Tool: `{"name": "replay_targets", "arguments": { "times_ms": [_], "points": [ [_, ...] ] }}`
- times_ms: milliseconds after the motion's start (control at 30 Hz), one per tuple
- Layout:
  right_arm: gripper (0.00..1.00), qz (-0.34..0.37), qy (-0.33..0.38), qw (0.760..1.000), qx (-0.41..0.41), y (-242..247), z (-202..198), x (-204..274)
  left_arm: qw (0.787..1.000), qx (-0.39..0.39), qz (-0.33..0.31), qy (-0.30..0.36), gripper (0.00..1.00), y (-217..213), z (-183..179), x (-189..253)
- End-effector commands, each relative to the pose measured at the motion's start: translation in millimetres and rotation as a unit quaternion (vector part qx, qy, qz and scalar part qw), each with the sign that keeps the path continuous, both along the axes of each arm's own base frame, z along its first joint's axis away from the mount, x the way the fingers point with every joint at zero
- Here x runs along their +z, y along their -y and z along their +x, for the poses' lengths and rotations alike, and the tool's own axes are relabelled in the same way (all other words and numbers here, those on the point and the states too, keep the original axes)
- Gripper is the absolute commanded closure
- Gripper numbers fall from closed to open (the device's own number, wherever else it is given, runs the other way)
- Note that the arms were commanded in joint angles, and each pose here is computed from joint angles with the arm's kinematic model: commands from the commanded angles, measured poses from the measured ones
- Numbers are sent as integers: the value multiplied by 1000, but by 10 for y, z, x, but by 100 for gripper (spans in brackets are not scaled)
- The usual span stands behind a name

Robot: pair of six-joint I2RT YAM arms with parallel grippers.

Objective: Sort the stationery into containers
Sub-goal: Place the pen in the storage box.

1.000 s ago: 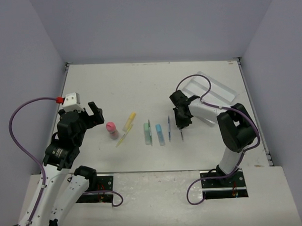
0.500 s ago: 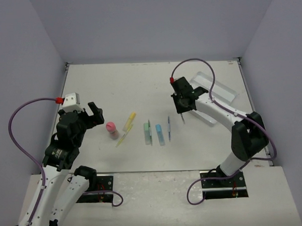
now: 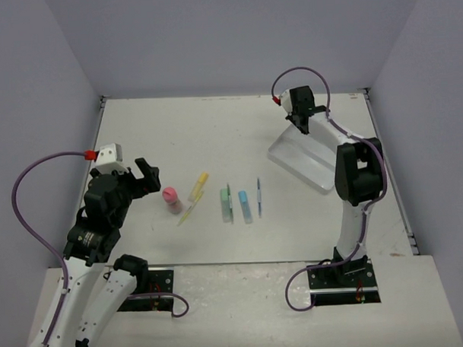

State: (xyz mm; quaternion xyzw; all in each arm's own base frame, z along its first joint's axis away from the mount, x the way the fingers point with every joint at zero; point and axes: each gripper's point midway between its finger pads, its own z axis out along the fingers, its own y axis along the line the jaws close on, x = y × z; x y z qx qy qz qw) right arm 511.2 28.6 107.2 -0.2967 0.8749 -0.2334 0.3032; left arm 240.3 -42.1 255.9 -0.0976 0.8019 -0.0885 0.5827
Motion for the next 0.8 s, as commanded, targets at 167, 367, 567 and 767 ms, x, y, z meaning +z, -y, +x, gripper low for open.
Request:
{"name": "replay_targets", "arguments": {
  "times_ms": [167, 367, 567, 767],
  "points": [
    [100, -69, 10, 997, 41, 281, 408, 57, 999, -33, 0, 22, 0, 113, 16, 75],
    [93, -72, -9, 996, 50, 416, 389, -49, 999, -37, 1, 19, 0, 134, 23, 61],
    [67, -57, -29, 996, 57, 408, 312, -149, 999, -39, 3, 16, 0, 145, 37, 45],
    [25, 61, -14, 997, 38, 111, 255, 202, 999, -40, 3, 16, 0, 147, 37, 48]
  ]
}}
